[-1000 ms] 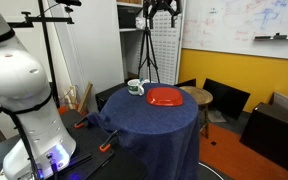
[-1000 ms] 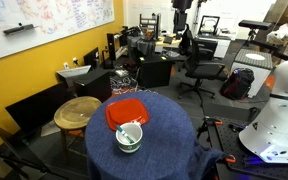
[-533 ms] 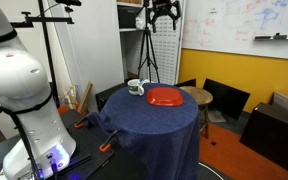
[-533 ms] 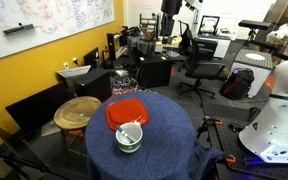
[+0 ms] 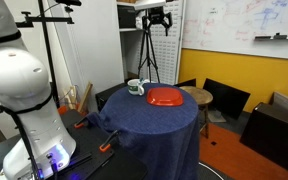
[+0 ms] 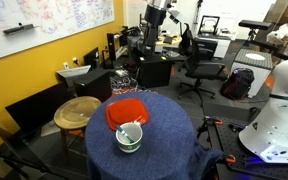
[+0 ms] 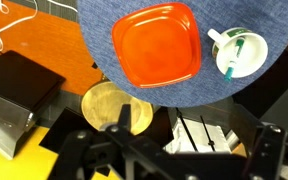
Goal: Take the marker out of the cup and put it on the table
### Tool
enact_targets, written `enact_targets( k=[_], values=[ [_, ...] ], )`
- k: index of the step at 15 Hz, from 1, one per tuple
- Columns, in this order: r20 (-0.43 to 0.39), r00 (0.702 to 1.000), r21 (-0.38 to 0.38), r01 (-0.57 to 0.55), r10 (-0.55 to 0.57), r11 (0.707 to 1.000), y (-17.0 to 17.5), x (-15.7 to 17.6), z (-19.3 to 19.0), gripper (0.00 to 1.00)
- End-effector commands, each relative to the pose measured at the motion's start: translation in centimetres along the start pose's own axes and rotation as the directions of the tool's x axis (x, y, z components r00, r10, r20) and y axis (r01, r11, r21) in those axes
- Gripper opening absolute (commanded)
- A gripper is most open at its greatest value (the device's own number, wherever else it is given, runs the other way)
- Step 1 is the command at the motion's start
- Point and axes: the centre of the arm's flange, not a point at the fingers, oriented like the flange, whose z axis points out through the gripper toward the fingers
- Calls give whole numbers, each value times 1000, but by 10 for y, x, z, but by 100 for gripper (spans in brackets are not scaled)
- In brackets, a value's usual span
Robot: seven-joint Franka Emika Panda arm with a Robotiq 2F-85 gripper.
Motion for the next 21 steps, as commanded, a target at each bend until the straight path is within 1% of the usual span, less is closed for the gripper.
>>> enact_targets(
  k=[1,3,5,7,9,11,13,18,19,21],
  values=[
    [-66,998,45,-16,19,999,-18,22,13,100],
    [-84,995,78,-39,45,996,-29,31,19,100],
    [-107,990,116,-83,96,990,-41,41,27,100],
    [-142,977,156,-137,159,978,-54,52,35,100],
    [-159,967,180,-170,199,969,-66,61,41,100],
    [-149,963,191,-194,224,962,-79,69,50,100],
    [-117,966,188,-208,232,960,-91,74,59,100],
    [-38,981,219,-179,192,959,-110,80,89,100],
    [-63,979,206,-179,196,962,-109,68,84,100],
    [-53,980,208,-178,193,962,-111,68,91,100]
  ],
)
